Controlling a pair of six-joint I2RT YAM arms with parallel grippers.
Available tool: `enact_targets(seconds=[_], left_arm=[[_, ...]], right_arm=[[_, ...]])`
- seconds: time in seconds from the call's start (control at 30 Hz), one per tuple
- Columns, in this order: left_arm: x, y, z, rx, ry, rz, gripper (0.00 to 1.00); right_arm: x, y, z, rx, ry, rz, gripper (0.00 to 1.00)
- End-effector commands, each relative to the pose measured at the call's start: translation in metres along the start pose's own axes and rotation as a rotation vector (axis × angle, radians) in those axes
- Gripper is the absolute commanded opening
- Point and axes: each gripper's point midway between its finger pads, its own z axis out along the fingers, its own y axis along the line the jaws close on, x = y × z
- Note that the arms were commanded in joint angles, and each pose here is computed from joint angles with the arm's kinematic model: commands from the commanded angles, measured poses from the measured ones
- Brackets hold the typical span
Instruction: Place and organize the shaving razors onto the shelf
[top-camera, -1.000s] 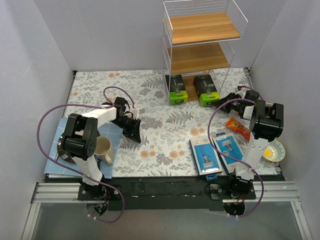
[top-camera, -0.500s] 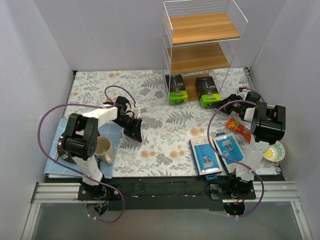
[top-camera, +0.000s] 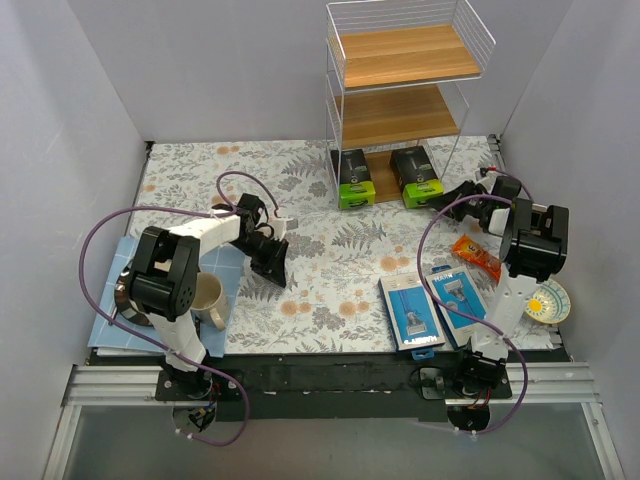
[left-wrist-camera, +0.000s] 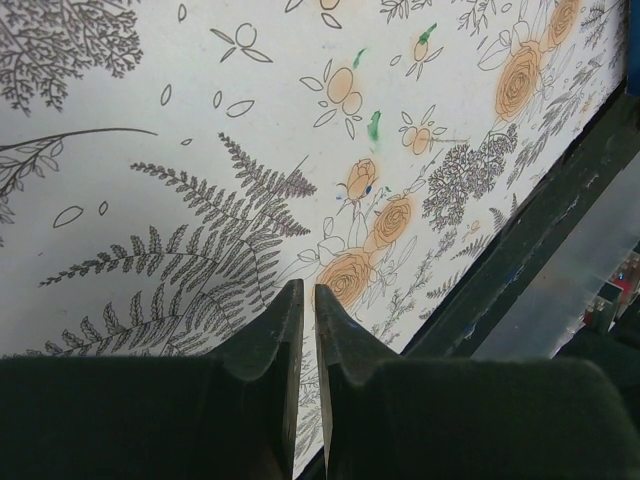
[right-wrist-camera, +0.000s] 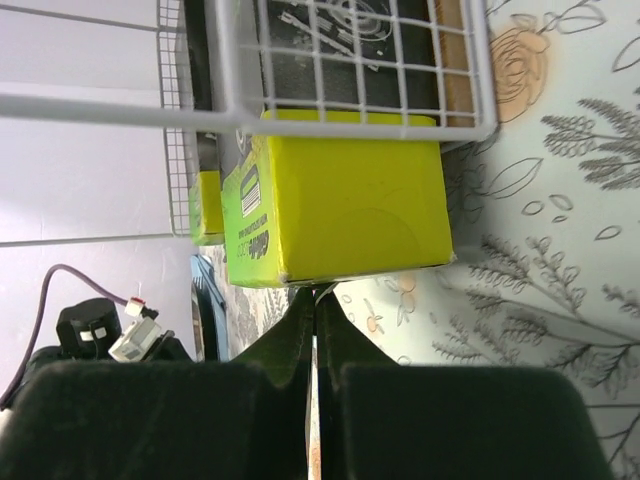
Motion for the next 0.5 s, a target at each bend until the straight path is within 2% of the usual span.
enact_targets(seconds=[0.0, 0.47], left_arm=[[-0.013, -0.005, 0.000, -0.015, -0.008, 0.068, 0.09], [-0.013, -0.010, 0.010, -0.017, 0.024, 0.098, 0.09]], right_arm=[[-0.023, 0.010, 0.008, -0.033, -0.032, -0.067, 0.01], [-0.038, 0.004, 0.029, -0.033, -0.033, -0.087, 0.01]])
